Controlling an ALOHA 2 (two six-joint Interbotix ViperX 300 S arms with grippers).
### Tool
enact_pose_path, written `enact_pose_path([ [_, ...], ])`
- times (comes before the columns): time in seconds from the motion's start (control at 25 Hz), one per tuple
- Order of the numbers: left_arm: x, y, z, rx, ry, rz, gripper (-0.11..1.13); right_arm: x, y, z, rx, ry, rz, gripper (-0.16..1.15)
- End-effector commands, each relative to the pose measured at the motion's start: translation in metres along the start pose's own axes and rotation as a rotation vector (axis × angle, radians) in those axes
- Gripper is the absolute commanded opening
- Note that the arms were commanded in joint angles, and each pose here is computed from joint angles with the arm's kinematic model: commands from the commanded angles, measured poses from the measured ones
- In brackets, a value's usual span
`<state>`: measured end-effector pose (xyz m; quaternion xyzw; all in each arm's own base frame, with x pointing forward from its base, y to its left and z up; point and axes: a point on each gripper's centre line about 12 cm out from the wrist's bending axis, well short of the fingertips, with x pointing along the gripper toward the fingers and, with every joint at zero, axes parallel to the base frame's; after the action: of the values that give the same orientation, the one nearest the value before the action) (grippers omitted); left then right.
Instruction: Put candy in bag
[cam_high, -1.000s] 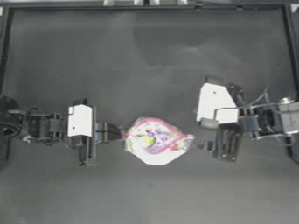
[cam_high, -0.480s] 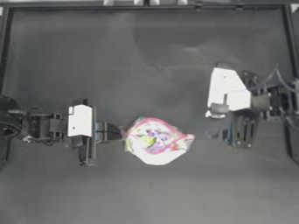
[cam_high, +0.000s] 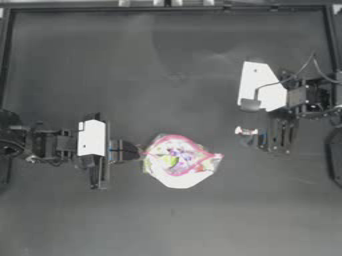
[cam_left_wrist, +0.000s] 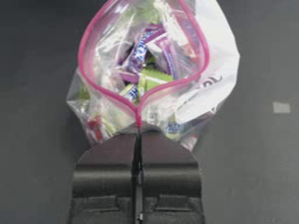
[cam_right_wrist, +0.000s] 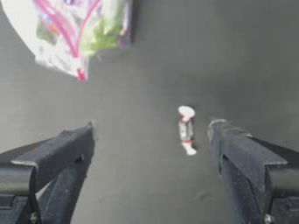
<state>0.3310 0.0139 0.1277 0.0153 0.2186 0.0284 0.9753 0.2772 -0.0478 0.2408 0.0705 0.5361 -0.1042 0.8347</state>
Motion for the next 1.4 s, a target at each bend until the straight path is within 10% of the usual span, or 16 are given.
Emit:
enact_pose_path([
  [0.04, 0.000, 0.000, 0.014, 0.001, -0.046, 0.001, 0.03, -0.002, -0.004, -0.002, 0.006, 0.002, -0.003, 1.02],
  [1.4, 0.003, 0.000, 0.016, 0.000, -0.049, 0.002, 0.03, 0.102, -0.046, -0.038, 0.010, 0.161, -0.071, 1.02],
])
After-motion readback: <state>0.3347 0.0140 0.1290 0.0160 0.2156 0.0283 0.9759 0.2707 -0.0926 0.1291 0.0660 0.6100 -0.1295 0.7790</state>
